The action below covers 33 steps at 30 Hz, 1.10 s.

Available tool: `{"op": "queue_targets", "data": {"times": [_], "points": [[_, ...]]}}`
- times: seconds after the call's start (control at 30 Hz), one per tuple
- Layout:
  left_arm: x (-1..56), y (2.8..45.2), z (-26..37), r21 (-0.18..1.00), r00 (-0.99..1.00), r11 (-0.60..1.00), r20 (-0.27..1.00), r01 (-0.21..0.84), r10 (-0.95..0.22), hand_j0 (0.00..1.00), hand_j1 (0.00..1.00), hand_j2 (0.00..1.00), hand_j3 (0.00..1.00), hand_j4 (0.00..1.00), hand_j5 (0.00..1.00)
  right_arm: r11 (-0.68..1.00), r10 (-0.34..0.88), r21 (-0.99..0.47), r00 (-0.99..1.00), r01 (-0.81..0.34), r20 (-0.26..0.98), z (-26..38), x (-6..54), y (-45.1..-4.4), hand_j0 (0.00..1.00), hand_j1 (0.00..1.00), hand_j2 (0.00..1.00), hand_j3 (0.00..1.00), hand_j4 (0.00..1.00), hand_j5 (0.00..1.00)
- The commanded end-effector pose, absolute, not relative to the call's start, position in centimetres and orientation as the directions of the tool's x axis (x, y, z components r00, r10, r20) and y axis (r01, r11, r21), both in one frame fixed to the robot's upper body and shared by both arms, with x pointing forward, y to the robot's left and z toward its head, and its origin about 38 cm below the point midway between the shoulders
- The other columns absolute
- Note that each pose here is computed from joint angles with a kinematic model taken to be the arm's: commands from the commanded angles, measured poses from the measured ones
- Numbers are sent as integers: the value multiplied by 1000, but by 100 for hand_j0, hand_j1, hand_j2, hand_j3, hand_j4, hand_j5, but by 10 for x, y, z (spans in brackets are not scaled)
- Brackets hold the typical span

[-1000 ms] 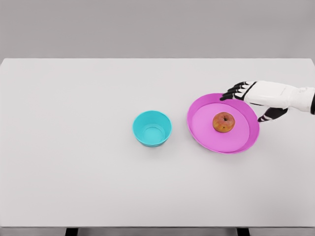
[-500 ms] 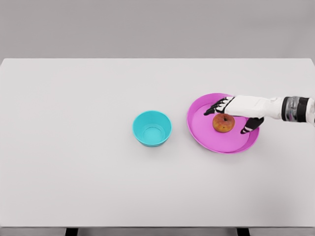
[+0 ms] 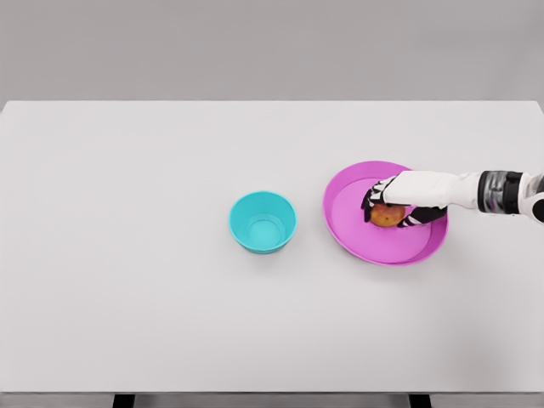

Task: Put the apple from the pink plate into the blue bowl with your right arm

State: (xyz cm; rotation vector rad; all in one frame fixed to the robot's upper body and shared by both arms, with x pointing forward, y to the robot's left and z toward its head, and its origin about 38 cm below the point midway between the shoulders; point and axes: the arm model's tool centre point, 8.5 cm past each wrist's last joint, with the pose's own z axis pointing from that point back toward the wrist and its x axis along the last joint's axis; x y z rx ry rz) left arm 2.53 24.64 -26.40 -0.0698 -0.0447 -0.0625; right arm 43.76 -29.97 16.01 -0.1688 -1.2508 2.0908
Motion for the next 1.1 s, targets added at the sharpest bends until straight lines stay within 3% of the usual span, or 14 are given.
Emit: {"op": "queue_targets", "data": {"times": [0.0, 0.4, 0.7, 1.07], "points": [[25, 246, -264, -69, 997, 996, 47, 64, -61, 100, 100, 100, 100, 100, 100, -298, 613, -820, -756, -489, 228, 161, 438, -299, 46, 46, 46, 46, 46, 46], [25, 246, -264, -69, 997, 996, 47, 64, -61, 100, 100, 100, 100, 100, 100, -306, 555, -872, -816, -383, 164, 204, 444, -278, 46, 46, 46, 46, 46, 46], [25, 246, -264, -69, 997, 996, 47, 64, -61, 100, 100, 100, 100, 100, 100, -279, 389, -916, -906, -289, 167, 216, 429, -205, 46, 46, 46, 46, 46, 46], [25, 246, -264, -69, 997, 996, 47, 64, -61, 100, 100, 100, 100, 100, 100, -241, 272, -932, -941, -270, 202, 210, 421, -142, 46, 46, 46, 46, 46, 46]]}}
